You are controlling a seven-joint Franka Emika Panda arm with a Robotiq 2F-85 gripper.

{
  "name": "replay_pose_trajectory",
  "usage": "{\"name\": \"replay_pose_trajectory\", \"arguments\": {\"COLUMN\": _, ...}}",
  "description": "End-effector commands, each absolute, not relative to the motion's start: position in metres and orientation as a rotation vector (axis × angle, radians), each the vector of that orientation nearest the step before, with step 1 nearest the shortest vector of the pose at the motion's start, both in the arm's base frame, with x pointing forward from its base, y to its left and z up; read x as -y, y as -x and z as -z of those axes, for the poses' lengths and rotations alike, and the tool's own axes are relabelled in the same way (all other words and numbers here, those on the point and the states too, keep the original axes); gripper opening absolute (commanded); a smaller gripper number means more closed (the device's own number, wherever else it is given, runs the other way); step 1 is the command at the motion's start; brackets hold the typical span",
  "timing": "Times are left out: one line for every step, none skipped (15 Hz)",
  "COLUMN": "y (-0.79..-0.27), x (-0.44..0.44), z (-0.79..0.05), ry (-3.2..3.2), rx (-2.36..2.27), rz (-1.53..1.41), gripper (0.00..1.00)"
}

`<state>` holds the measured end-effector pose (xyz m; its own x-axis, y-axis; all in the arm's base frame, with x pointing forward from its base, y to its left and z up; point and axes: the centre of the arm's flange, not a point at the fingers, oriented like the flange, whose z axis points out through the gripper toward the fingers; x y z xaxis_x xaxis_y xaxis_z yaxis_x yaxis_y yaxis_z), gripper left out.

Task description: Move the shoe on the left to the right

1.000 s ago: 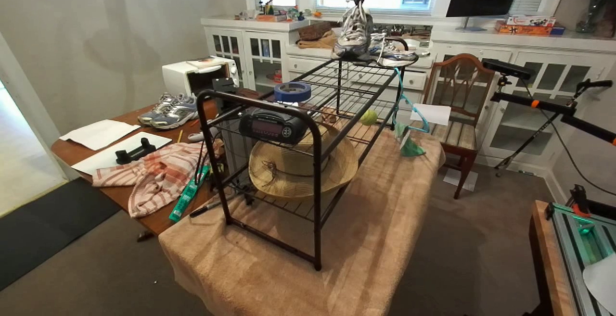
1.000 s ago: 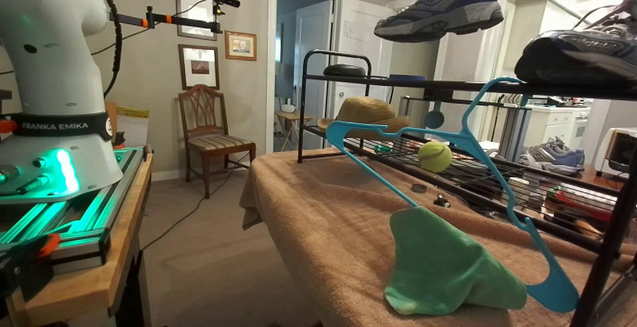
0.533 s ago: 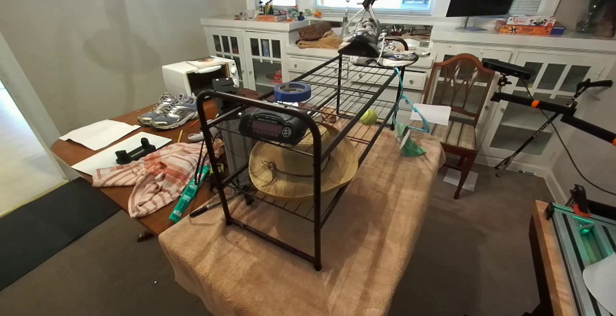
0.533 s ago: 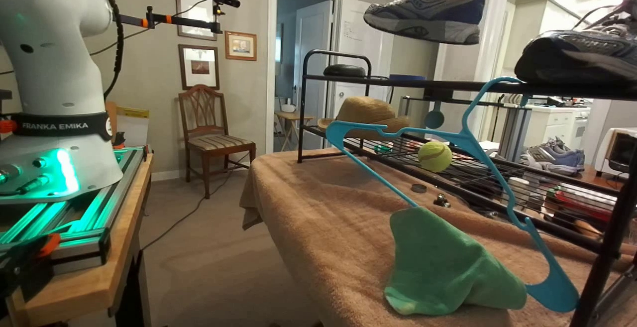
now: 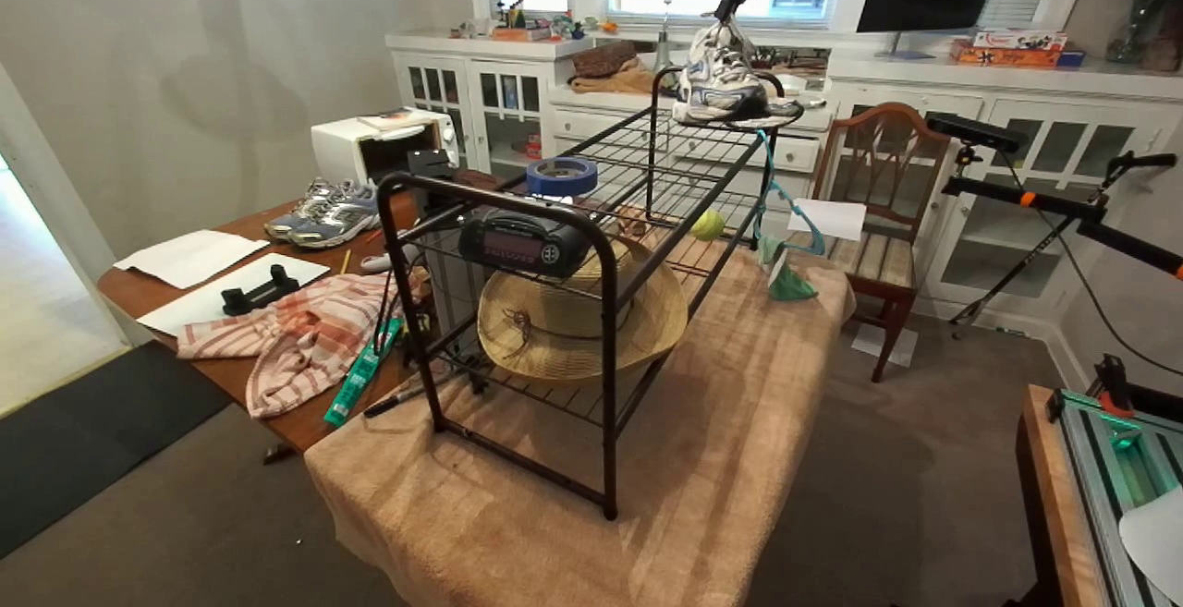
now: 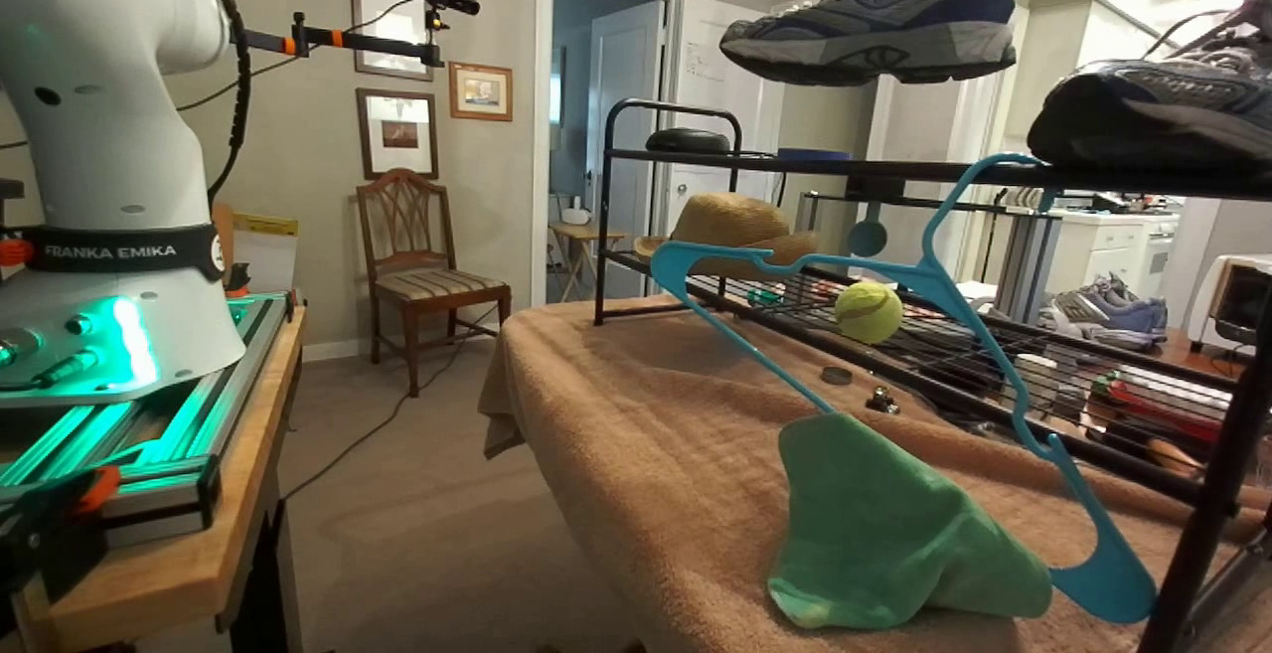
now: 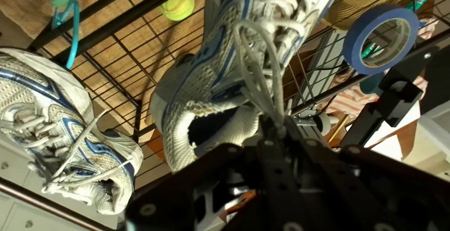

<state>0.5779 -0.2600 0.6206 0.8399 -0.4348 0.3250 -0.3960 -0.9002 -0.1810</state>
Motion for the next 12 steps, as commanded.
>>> {"name": "replay_pose_trajectory", "arguments": {"y": -0.595, "x": 0.283, "z": -0.63, "ry": 2.987, "rx": -0.487, "rz": 0.544, "gripper": 0.02}}
{"name": "replay_pose_trajectory", "arguments": {"y": -0.597, "x": 0.286, "z": -0.63, "ry": 2.991, "rx": -0.484, "rz": 0.539, "gripper": 0.02}}
{"name": "replay_pose_trajectory", "arguments": {"y": -0.6, "x": 0.289, "z": -0.629, "ry": 2.993, "rx": -0.486, "rz": 0.543, "gripper": 0.02}}
{"name": "replay_pose_trajectory", "arguments": {"y": -0.602, "x": 0.293, "z": -0.628, "ry": 2.984, "rx": -0.522, "rz": 0.563, "gripper": 0.02}}
{"name": "replay_pose_trajectory", "arguments": {"y": -0.603, "x": 0.296, "z": -0.626, "ry": 2.974, "rx": -0.591, "rz": 0.562, "gripper": 0.02}}
{"name": "replay_pose_trajectory", "arguments": {"y": -0.605, "x": 0.299, "z": -0.622, "ry": 2.96, "rx": -0.65, "rz": 0.575, "gripper": 0.02}}
{"name": "replay_pose_trajectory", "arguments": {"y": -0.607, "x": 0.302, "z": -0.619, "ry": 2.947, "rx": -0.685, "rz": 0.572, "gripper": 0.02}}
{"name": "replay_pose_trajectory", "arguments": {"y": -0.607, "x": 0.305, "z": -0.616, "ry": 2.947, "rx": -0.704, "rz": 0.569, "gripper": 0.02}}
{"name": "replay_pose_trajectory", "arguments": {"y": -0.609, "x": 0.308, "z": -0.613, "ry": 2.937, "rx": -0.709, "rz": 0.556, "gripper": 0.02}}
{"name": "replay_pose_trajectory", "arguments": {"y": -0.61, "x": 0.311, "z": -0.61, "ry": 2.928, "rx": -0.761, "rz": 0.563, "gripper": 0.02}}
{"name": "replay_pose_trajectory", "arguments": {"y": -0.611, "x": 0.314, "z": -0.607, "ry": 2.911, "rx": -0.799, "rz": 0.56, "gripper": 0.02}}
{"name": "replay_pose_trajectory", "arguments": {"y": -0.613, "x": 0.316, "z": -0.603, "ry": 2.899, "rx": -0.842, "rz": 0.56, "gripper": 0.02}}
